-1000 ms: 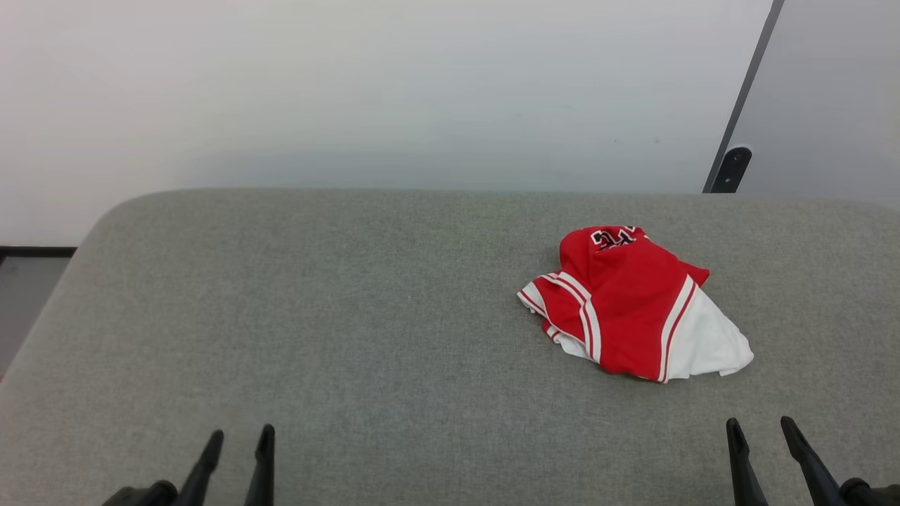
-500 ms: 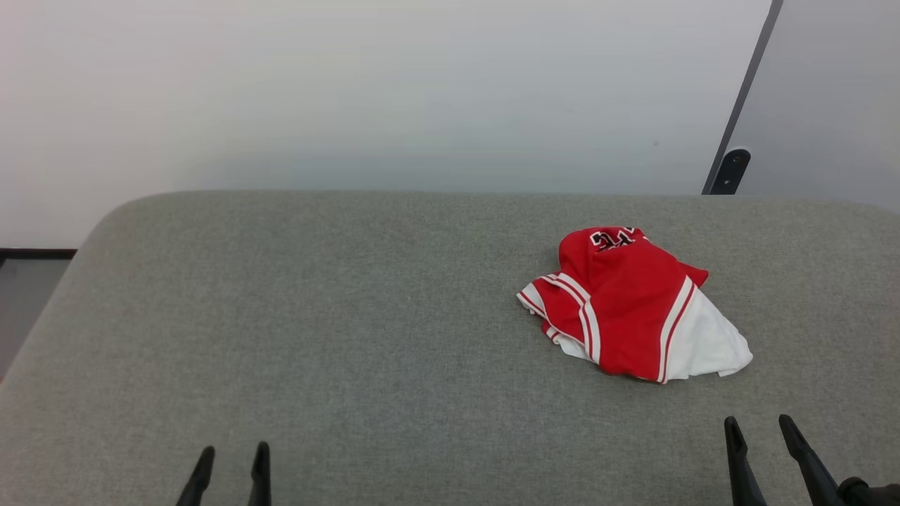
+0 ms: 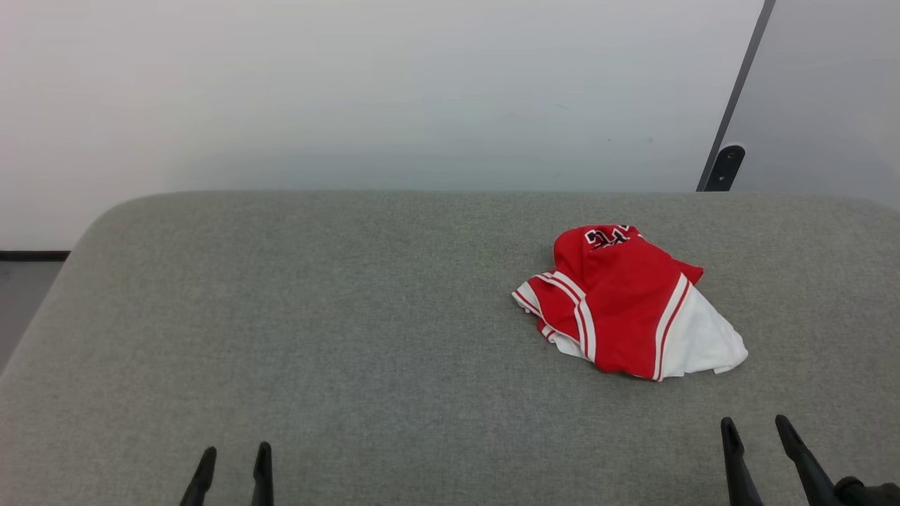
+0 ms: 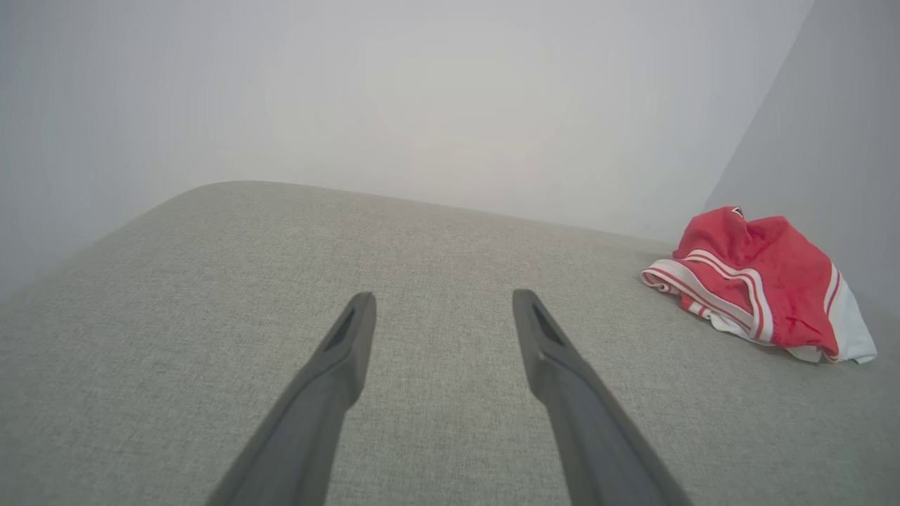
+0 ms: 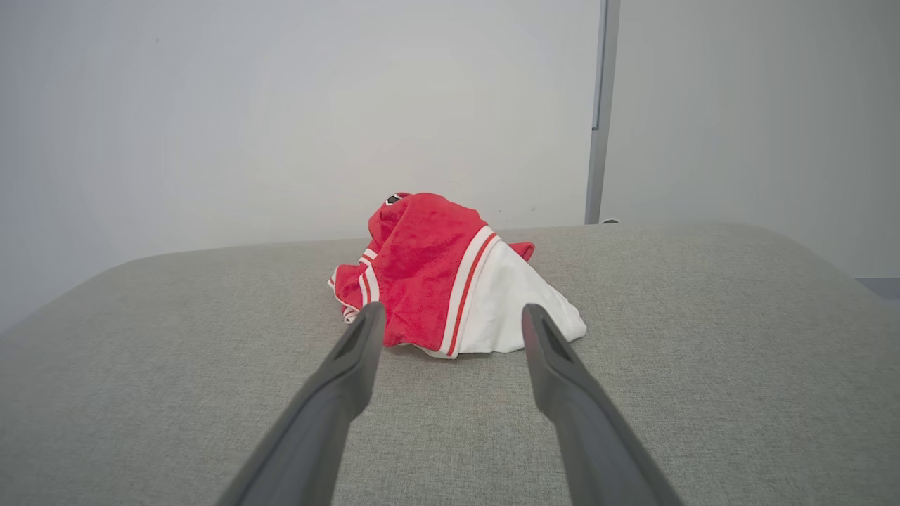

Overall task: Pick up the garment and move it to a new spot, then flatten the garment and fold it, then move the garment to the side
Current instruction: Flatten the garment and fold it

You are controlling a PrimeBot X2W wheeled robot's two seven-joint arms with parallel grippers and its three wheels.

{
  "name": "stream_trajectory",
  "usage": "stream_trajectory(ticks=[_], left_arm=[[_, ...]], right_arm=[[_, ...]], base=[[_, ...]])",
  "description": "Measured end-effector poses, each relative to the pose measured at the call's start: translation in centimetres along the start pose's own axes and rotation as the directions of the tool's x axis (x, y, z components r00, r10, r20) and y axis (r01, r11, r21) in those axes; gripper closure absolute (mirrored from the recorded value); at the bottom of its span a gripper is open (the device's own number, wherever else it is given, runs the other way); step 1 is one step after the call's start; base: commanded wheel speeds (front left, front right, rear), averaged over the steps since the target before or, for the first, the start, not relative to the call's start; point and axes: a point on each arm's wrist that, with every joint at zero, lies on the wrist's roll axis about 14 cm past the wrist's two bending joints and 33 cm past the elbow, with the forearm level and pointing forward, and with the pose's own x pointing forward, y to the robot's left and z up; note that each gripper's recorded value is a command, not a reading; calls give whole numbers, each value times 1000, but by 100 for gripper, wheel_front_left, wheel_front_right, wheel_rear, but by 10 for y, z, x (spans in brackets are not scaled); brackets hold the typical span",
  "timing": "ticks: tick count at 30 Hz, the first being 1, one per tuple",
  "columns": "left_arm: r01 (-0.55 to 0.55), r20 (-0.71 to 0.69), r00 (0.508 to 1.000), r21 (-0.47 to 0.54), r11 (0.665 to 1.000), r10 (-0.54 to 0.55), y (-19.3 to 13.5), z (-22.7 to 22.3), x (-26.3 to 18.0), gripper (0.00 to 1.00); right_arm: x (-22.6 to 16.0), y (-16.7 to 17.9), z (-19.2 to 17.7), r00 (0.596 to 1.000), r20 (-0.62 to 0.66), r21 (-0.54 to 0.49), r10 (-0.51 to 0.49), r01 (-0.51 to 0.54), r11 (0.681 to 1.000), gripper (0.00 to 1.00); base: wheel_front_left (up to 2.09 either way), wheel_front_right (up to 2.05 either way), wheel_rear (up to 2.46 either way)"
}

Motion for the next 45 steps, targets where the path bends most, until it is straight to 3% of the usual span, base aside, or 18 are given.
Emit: stream_trajectory(ticks=[6, 12, 16, 22, 25, 29, 34, 39, 42, 45], left_arm=[[-1, 4, 1000, -4, 1000, 1, -3, 0, 0, 0], [-2, -8, 1000, -16, 1000, 1, -6, -5, 4, 0], [9, -18, 1000, -17, 1000, -10, -10, -8, 11, 0], [24, -17, 1000, -14, 1000, -25, -15, -9, 31, 0], [26, -21, 999, -12, 1000, -26, -15, -11, 40, 0], [14, -44, 999, -12, 1000, -15, -11, -19, 45, 0], [0, -66, 998, -7, 1000, 0, -6, -27, 53, 0], [-6, -89, 996, -4, 1000, 6, -4, -36, 62, 0], [-8, -104, 995, -2, 1000, 8, -2, -41, 65, 0], [-13, -115, 993, -5, 1000, 13, -1, -45, 65, 0]], right_arm=[[8, 11, 1, 998, -21, -21, 51, -52, 998, 0], [52, 22, 22, 983, -91, -150, 161, -173, 973, 0], [82, 4, 27, 963, -226, -279, 149, -210, 937, 0], [124, -5, 23, 923, -361, -317, 135, -258, 913, 0], [134, -20, -4, 868, -489, -289, 91, -259, 922, 0], [133, -51, -43, 744, -668, -253, -4, -223, 941, 0], [147, -78, -60, 667, -742, -225, -66, -155, 962, 0], [143, -90, -96, 548, -830, -208, -103, -134, 969, 0], [140, -79, -117, 497, -865, -160, -69, -142, 977, 0], [143, -78, -123, 486, -871, -156, -65, -149, 976, 0]], base=[[0, 0, 0], [0, 0, 0], [0, 0, 0], [0, 0, 0], [0, 0, 0], [0, 0, 0], [0, 0, 0], [0, 0, 0], [0, 0, 0], [0, 0, 0]])
